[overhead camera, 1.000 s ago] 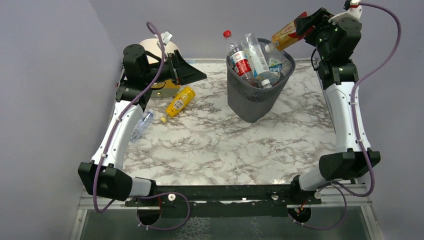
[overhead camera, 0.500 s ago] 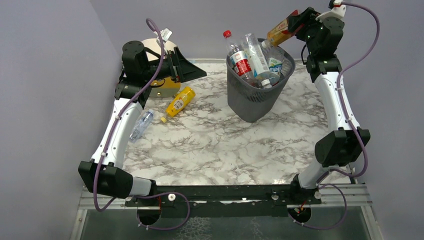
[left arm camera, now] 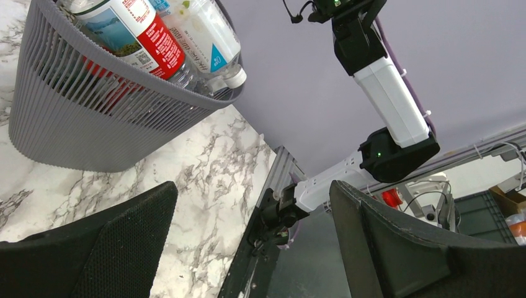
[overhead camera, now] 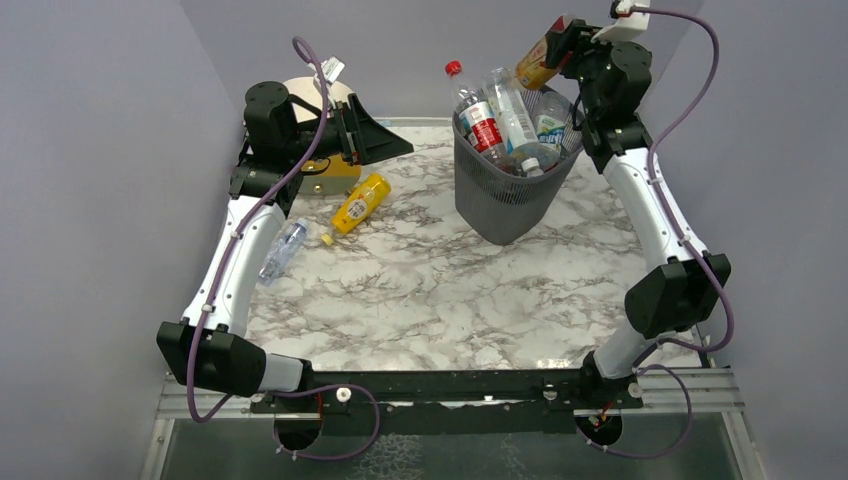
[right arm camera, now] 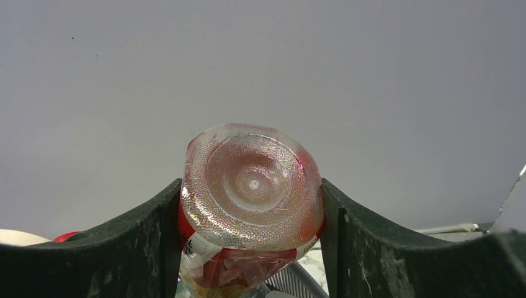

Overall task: Put the plastic bottles in the bin
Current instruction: Place the plastic bottle in the trash bin.

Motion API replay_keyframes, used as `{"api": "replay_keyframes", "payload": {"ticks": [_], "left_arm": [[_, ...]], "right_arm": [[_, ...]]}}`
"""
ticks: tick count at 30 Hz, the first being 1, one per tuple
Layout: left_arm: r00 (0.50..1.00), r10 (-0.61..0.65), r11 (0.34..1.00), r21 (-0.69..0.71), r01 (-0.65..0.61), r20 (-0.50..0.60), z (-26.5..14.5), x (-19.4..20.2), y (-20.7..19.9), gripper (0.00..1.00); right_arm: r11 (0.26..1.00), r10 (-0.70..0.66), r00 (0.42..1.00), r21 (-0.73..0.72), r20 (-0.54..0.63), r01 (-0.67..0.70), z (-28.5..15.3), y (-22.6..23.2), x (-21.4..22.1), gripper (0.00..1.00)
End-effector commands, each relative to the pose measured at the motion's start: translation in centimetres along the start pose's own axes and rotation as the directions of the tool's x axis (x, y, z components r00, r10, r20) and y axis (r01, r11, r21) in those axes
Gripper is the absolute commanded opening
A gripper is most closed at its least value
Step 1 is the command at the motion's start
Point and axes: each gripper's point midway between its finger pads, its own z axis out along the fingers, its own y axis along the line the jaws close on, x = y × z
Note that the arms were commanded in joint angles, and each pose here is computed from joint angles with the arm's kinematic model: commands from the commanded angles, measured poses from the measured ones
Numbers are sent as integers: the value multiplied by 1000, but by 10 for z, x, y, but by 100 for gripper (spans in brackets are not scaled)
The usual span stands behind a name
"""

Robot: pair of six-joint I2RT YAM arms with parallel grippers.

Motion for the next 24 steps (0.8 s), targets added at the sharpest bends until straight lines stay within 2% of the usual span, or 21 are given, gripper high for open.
{"api": "replay_keyframes", "payload": {"ticks": [1,9,14,20,24], "left_arm": [[999,39,999,7,-39,13,-3,-4,-7,99],[999,36,999,4,-36,13,-3,-3,-5,99],[999,35,999,4,-35,14,-3,-3,-3,99],[999,38,999,6,-38,18,-2,-4,-4,99],[999,33,999,3,-33,16,-2,-3,-2,99]], "right_arm": [[993,-103,995,61,-4,103,-6,-3,4,40],[982,-132,991,139,32,126,-18,-14,-4,40],[985,-142,989,107,36,137,-20,-8,-7,40],[989,-146,989,44,37,144,-27,1,-3,56],[988,-152,987,-7,44,153,-35,9,-2,58]]}}
